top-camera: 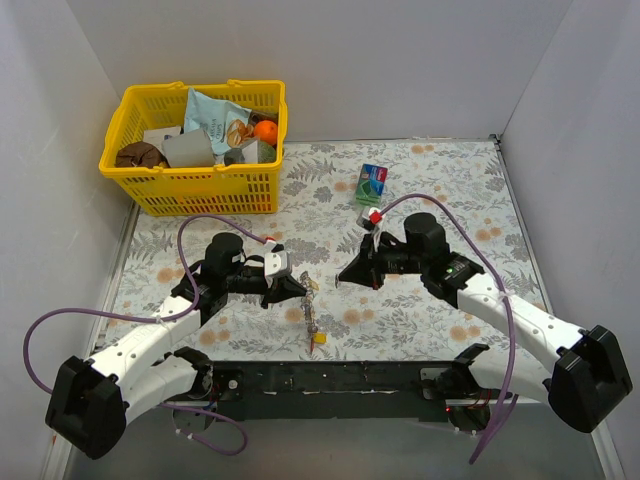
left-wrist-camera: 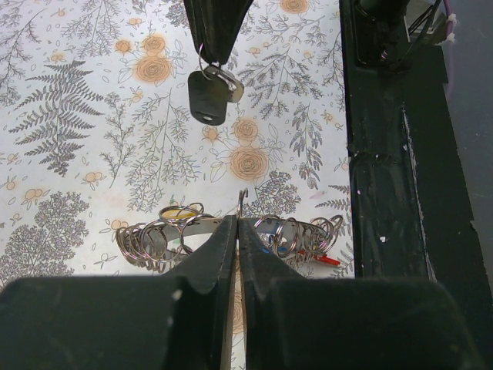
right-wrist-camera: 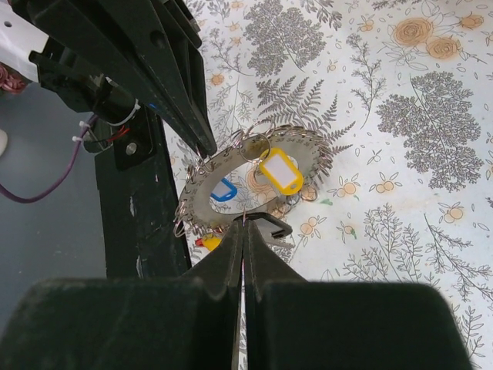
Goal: Put the keys on the keyring
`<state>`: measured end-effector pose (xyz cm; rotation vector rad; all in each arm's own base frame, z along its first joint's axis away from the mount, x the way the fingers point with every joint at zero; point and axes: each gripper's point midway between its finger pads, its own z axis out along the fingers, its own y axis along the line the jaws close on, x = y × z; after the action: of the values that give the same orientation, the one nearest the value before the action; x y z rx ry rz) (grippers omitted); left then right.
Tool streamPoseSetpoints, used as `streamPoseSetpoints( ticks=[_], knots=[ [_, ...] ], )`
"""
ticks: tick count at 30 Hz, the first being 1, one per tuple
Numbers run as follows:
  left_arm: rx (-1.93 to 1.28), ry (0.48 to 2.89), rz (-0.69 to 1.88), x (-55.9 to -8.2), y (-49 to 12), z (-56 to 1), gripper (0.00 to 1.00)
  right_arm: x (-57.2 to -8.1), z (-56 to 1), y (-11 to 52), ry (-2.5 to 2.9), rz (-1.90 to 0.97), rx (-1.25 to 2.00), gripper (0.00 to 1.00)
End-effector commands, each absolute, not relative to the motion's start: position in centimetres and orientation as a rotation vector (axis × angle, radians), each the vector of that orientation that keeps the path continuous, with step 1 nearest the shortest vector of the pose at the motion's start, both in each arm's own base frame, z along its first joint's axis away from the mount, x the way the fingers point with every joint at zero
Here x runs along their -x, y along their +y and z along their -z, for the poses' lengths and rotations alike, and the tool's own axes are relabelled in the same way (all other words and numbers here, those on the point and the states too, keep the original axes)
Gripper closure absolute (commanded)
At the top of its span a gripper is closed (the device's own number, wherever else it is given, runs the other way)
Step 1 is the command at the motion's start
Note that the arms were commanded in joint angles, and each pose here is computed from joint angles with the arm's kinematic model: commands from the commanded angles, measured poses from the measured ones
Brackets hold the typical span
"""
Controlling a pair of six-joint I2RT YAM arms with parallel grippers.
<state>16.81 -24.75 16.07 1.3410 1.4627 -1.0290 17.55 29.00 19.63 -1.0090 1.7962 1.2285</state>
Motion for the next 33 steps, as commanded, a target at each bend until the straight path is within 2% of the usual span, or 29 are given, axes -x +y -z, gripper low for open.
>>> streamPoseSetpoints(
  ticks=[1, 33],
  knots=[
    [-1.351, 1.394, 1.009, -17.3, -25.2, -17.9, 1.0, -18.2, -21.5, 29.9, 1.721, -1.206, 1.044, 0.99],
    [-1.337, 1.416, 0.997, -17.5, -25.1, -17.6, 1.0, -14.8, -20.5, 33.8, 1.717, -1.267, 1.224, 0.99]
  ],
)
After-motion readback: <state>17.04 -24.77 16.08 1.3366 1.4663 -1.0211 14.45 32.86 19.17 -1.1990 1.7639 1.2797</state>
